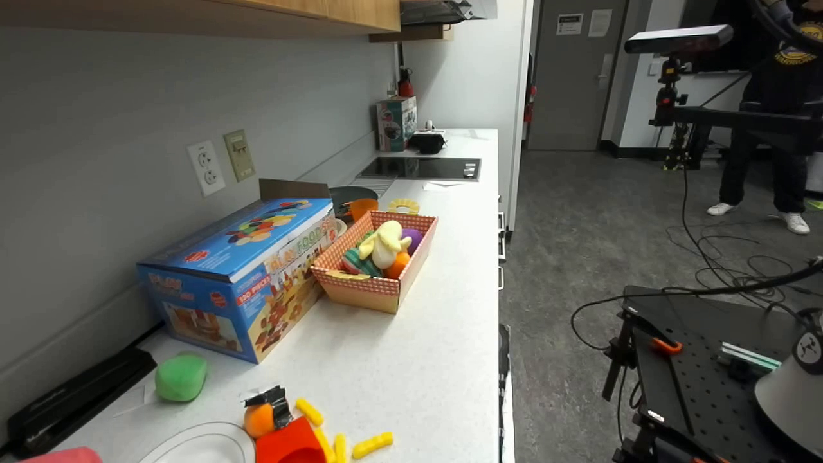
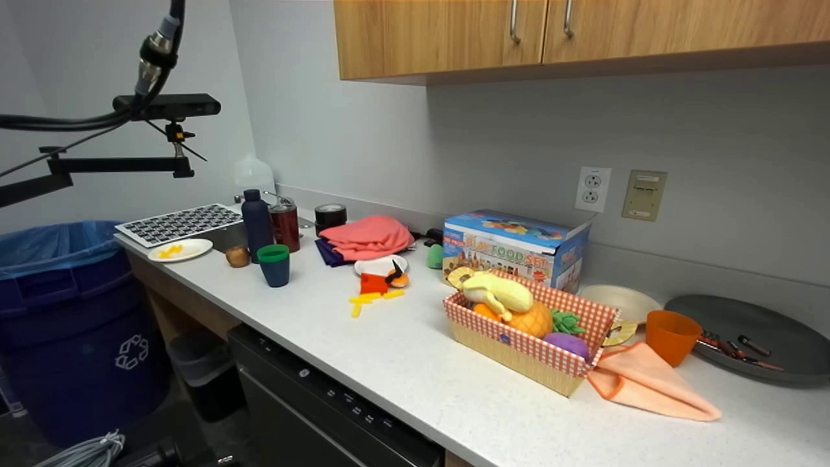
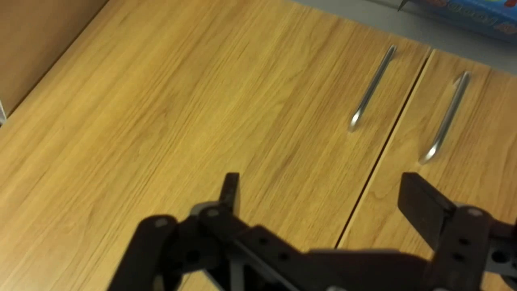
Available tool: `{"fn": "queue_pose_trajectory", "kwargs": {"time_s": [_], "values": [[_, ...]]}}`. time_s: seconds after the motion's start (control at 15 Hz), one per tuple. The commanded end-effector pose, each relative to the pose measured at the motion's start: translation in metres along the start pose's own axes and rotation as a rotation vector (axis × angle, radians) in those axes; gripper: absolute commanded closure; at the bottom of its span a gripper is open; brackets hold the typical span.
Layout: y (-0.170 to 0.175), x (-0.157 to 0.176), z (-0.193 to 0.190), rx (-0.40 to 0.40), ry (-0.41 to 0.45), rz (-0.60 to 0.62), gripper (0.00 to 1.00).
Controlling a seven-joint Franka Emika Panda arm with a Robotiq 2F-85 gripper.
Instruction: Close the top left cabinet door
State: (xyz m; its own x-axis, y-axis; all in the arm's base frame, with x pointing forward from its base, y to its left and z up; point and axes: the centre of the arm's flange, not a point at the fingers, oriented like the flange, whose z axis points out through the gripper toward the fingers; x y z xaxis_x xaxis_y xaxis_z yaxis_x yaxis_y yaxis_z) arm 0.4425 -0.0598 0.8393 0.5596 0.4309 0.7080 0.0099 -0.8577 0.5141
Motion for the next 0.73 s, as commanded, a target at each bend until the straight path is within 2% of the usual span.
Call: {"fn": "queue_pose_trajectory", "kwargs": {"time_s": [0.0, 0.07, 0.27, 0.67], "values": [[-0.003, -0.031, -0.035, 0.026, -0.084, 0.002, 0.00], [0.000, -0.013, -0.014, 0.013, -0.050, 0.005, 0.00], [0.000, -0.024, -0.028, 0.020, -0.075, 0.010, 0.00], [-0.003, -0.027, -0.026, 0.025, -0.083, 0.008, 0.00]]}}
